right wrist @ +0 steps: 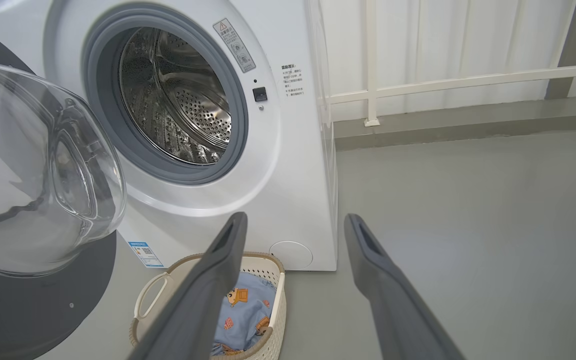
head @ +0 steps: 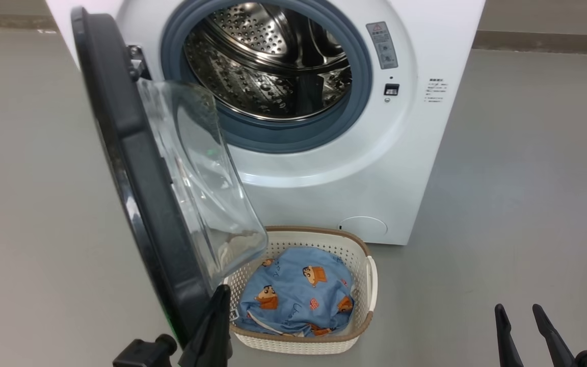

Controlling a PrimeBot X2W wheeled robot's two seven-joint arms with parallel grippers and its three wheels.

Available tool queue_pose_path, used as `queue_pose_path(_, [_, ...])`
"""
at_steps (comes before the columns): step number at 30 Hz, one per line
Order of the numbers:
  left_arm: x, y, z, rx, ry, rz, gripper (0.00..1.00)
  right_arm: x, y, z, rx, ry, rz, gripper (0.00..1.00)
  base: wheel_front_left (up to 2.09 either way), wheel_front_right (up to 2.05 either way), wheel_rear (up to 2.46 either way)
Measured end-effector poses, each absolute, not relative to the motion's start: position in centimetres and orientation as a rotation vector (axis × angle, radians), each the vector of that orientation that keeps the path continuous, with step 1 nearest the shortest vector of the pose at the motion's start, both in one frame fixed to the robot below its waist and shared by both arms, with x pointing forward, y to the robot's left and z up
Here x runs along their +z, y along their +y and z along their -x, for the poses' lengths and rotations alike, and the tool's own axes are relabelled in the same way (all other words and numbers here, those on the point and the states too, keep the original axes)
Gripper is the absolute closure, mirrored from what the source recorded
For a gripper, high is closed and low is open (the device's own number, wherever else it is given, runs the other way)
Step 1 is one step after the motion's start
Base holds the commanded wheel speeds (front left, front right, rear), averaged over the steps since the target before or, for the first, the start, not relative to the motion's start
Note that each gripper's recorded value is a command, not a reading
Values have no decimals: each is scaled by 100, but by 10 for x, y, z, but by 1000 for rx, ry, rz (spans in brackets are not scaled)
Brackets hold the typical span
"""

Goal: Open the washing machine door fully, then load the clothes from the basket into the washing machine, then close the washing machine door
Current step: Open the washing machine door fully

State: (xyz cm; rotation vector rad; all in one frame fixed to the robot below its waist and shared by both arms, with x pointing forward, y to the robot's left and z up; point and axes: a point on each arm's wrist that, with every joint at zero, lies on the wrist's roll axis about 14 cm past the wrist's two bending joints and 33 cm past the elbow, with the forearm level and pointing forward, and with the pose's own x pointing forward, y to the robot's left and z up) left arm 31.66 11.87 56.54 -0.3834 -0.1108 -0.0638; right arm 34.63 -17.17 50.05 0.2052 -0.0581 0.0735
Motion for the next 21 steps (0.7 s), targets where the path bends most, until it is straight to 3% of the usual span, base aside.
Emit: queue_pose_path(21, [561, 190, -293, 229, -154, 361, 100, 498, -121, -366, 227, -33, -217, 0, 0, 0, 0])
